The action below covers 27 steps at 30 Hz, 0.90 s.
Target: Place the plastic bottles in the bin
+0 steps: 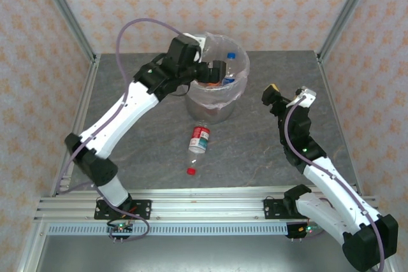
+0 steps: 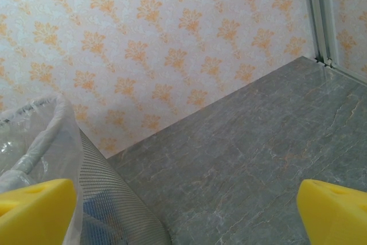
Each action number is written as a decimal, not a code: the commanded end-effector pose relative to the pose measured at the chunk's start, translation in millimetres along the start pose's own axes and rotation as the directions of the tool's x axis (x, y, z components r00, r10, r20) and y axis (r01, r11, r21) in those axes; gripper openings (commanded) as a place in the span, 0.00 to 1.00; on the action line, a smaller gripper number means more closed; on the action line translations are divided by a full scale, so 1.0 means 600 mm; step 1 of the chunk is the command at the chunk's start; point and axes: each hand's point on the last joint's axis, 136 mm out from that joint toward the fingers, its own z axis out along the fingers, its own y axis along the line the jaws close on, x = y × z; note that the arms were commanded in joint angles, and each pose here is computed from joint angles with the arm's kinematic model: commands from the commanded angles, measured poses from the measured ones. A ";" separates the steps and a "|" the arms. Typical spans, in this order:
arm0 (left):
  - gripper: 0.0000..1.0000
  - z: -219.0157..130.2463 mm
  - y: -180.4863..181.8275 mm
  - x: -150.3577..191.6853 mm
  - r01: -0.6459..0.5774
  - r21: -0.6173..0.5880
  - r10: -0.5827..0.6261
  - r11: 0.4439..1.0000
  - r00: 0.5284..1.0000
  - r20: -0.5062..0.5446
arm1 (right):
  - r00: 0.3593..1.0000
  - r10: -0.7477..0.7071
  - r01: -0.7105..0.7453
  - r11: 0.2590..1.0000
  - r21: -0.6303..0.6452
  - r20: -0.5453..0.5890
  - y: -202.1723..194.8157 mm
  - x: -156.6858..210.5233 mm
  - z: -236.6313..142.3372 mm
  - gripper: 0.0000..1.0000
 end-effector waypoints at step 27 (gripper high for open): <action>1.00 -0.048 0.098 0.319 0.110 -0.189 -0.115 0.976 0.993 -0.019 | 0.984 0.114 -0.109 0.993 0.047 -0.138 -0.024 0.083 0.017 0.99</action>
